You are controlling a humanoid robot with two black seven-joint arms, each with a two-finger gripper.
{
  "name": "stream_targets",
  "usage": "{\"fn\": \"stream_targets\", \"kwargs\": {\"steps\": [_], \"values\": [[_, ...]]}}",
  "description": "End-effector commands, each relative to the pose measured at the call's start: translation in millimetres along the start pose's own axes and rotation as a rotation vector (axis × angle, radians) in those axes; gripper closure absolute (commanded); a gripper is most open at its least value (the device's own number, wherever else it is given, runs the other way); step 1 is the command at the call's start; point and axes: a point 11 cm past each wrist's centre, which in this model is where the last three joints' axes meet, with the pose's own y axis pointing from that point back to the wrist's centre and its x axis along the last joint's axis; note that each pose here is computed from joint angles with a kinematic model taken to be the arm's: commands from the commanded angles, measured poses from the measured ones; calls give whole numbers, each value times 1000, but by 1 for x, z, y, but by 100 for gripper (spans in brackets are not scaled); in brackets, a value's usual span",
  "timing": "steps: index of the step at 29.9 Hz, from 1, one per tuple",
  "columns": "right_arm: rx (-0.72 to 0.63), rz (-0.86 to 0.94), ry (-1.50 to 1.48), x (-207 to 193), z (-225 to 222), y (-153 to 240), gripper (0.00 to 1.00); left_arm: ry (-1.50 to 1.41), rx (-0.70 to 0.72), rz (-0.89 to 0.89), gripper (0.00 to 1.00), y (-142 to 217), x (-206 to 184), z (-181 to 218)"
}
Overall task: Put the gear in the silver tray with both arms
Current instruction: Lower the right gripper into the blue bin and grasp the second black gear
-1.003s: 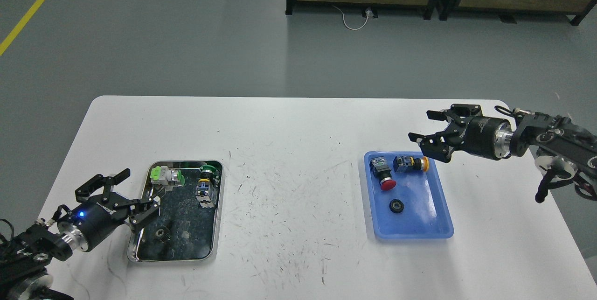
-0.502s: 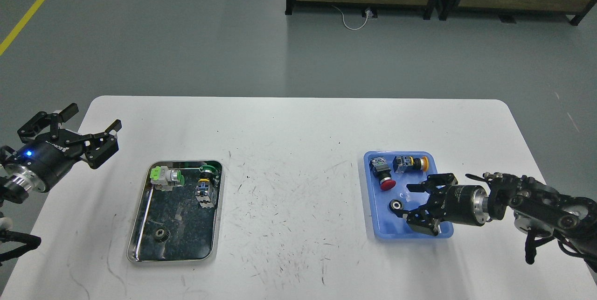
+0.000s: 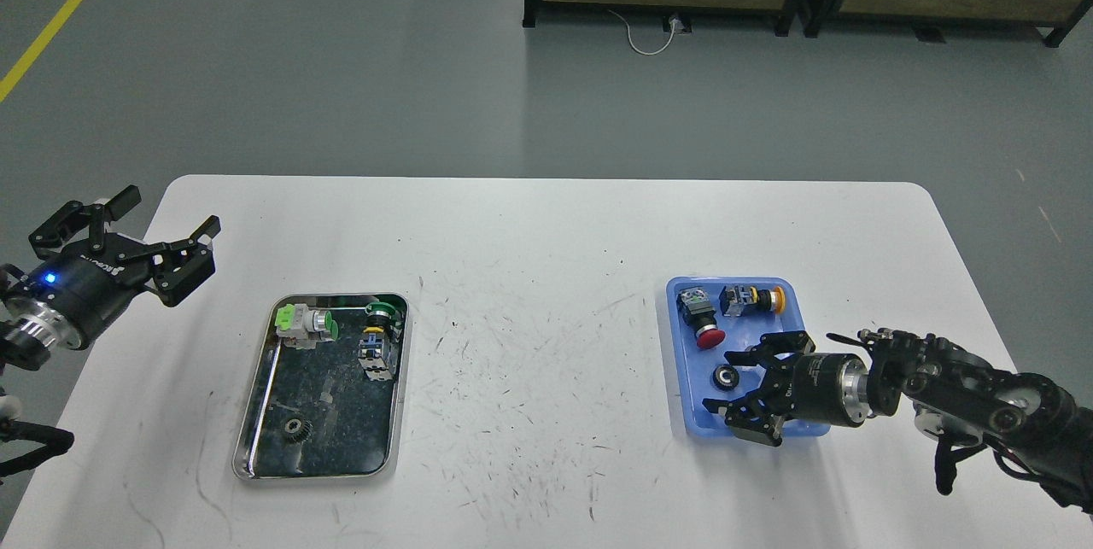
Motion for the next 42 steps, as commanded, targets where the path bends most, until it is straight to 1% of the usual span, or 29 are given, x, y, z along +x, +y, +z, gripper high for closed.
{"fn": "stream_targets", "kwargs": {"steps": [1, 6, 8, 23, 26, 29, 34, 38, 42], "values": [[0, 7, 0, 1, 0, 0, 25, -1, 0, 0, 2, 0, 0, 0], [7, 16, -1, 4, -2, 2, 31, -2, 2, 2, 2, 0, 0, -1], [4, 16, 0, 4, -1, 2, 32, -2, 2, 2, 2, 0, 0, -1], [-6, 9, 11, 3, 1, 1, 59, -2, 2, 1, 2, 1, 1, -1], [-7, 8, 15, 3, 1, 1, 68, -1, 2, 0, 2, 1, 0, -1], [-11, 6, 19, 2, 2, 2, 73, -1, 4, 1, 2, 1, 0, -1], [-7, 13, 16, 6, 3, 8, 74, 0, 4, 2, 2, 1, 1, -1], [9, 17, 18, 10, 0, 17, 74, -2, 2, 1, 2, 1, 1, -1], [41, -13, 27, 4, -12, 15, 71, -2, 2, 1, 2, 1, 1, -1]]}}
